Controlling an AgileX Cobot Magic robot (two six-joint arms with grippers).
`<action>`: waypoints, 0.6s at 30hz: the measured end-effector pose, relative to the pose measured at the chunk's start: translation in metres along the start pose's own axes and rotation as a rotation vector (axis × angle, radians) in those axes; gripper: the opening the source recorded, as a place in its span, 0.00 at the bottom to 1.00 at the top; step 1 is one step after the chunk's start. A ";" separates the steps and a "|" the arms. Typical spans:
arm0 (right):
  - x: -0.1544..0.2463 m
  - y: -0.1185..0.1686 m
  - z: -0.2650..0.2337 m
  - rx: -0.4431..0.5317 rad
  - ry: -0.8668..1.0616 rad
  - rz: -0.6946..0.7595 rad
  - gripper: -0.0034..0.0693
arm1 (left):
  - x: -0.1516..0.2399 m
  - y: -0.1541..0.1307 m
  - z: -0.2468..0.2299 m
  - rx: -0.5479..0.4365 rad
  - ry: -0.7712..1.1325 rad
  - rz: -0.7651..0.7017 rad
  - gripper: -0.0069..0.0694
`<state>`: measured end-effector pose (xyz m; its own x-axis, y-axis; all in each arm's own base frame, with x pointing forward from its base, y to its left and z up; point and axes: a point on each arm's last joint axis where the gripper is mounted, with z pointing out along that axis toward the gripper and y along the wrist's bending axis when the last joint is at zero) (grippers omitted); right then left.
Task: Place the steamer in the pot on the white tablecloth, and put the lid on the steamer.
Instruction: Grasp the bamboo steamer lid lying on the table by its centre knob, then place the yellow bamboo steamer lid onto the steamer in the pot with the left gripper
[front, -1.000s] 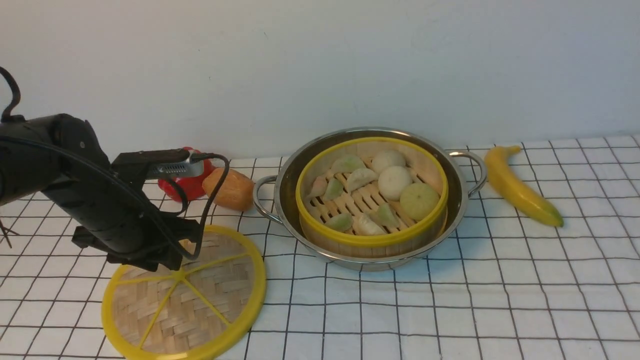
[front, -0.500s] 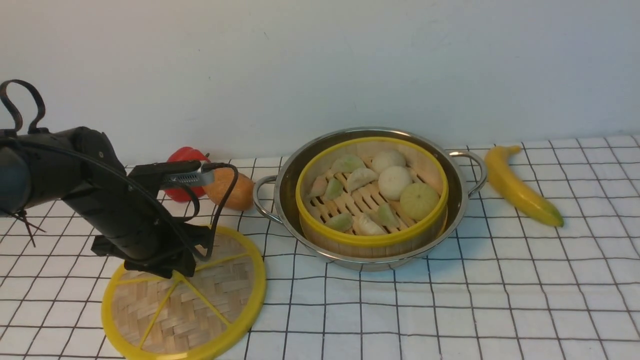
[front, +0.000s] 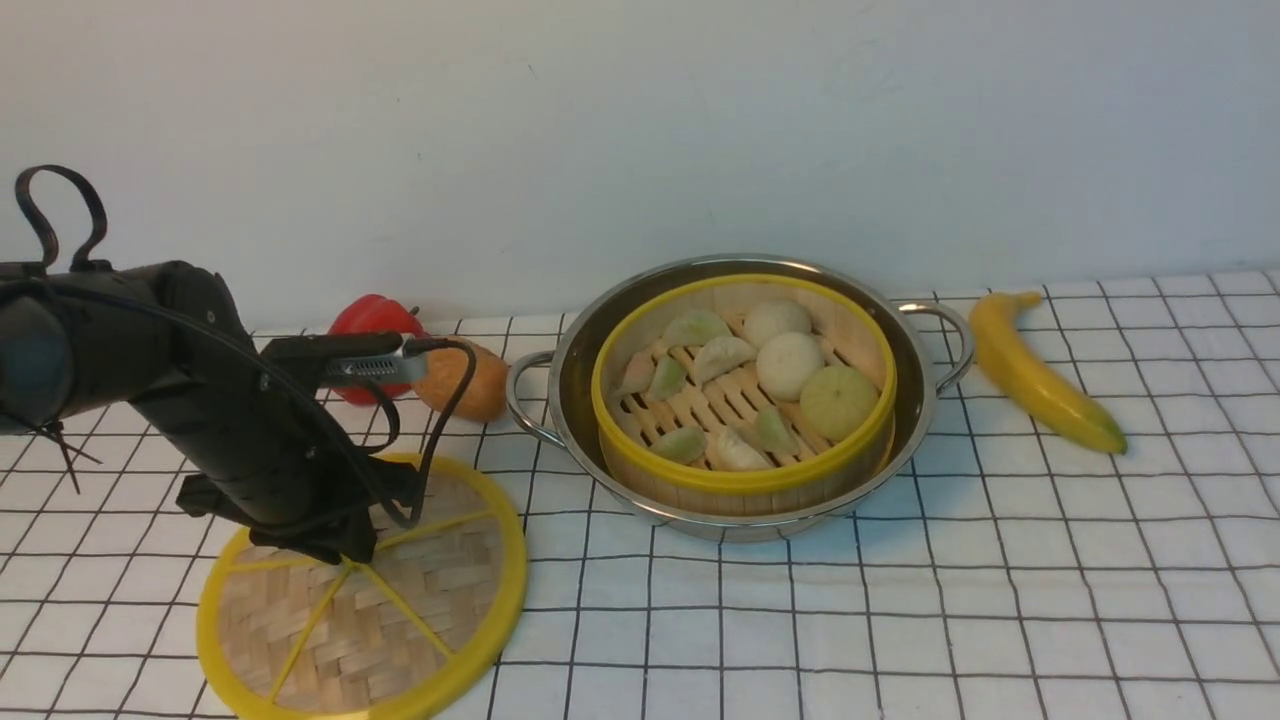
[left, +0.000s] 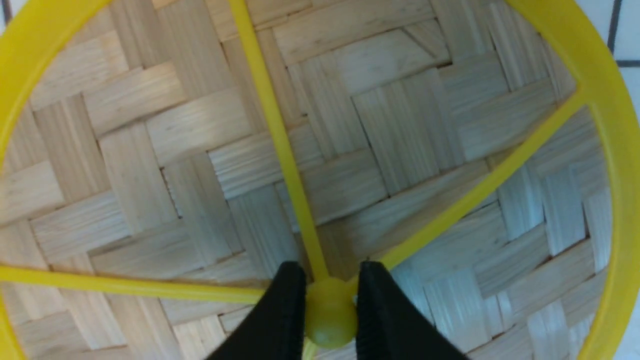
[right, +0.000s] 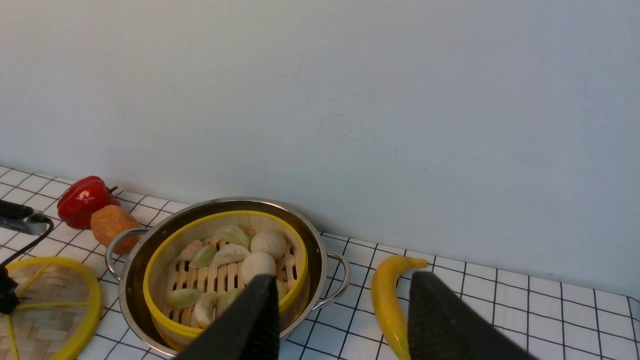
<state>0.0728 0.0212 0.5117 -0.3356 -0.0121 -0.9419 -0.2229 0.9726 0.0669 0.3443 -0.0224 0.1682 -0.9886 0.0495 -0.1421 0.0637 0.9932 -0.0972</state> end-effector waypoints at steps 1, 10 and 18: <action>0.000 0.000 0.000 0.000 0.000 0.000 0.55 | 0.001 0.001 -0.002 -0.015 0.027 0.010 0.25; 0.000 0.000 0.000 -0.002 0.000 0.001 0.55 | -0.031 0.003 -0.063 -0.107 0.093 0.074 0.25; 0.000 0.000 0.000 -0.002 0.000 0.001 0.55 | -0.081 -0.069 -0.151 -0.070 -0.265 0.226 0.25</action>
<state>0.0727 0.0213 0.5117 -0.3356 -0.0112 -0.9419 -0.2242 0.9721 0.0683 0.3997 -0.0790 0.3356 -0.8802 0.2489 -0.4040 0.2581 0.9656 0.0327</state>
